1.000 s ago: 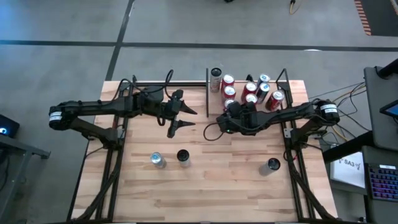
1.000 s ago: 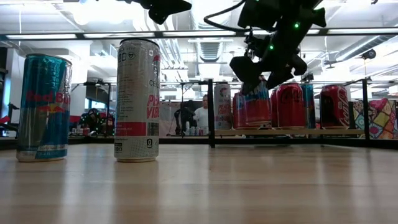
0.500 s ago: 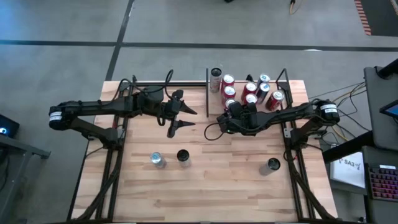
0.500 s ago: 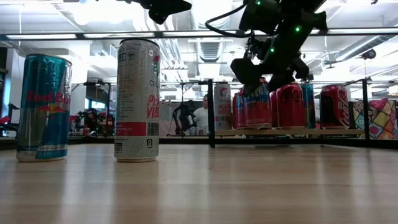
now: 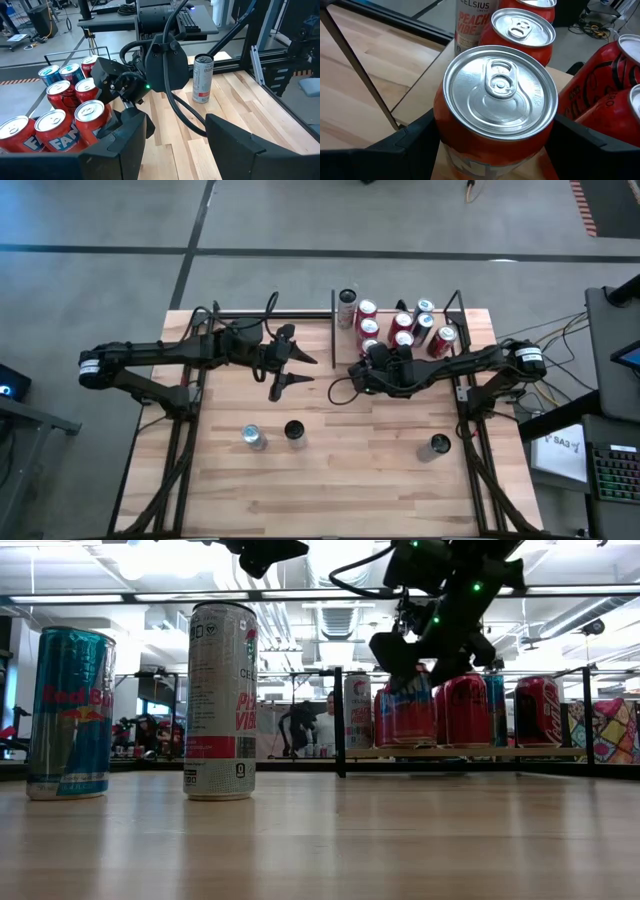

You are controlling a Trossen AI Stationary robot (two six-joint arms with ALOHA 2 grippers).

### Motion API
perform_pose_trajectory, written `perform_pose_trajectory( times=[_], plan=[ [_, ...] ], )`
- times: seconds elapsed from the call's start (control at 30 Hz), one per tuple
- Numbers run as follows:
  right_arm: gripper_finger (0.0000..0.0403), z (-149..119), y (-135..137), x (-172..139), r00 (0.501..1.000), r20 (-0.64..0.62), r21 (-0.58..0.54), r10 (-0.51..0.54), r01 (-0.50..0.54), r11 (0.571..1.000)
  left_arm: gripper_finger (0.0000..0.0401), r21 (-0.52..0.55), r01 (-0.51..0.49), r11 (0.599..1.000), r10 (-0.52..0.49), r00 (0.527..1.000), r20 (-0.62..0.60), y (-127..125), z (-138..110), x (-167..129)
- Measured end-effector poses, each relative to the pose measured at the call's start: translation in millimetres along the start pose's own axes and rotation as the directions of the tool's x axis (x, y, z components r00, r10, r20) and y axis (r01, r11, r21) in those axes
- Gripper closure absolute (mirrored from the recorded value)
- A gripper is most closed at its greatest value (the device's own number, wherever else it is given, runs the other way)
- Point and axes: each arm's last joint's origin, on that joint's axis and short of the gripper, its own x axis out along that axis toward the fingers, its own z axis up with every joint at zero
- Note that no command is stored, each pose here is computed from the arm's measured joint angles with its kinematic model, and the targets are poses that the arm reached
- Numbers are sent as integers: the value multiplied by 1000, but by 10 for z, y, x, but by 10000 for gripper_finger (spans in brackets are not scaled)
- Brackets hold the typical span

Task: Place canned beverage on shelf
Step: Put the orange soda can on the shelf aligned with the other orange soda cans

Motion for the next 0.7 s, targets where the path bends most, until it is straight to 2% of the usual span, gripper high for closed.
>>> perform_pose_trajectory(
  times=[0.37, 0.7],
  plan=[
    [111, 1, -3, 3, 1000, 13, 0, -11, 11, 1000, 211, -3, 0, 1000, 0, 1000, 2, 0, 2, 0],
    [86, -65, -21, 32, 1000, 12, 6, -12, 12, 1000, 211, -3, 0, 1000, 0, 1000, 1, 0, 1, 0]
  ],
)
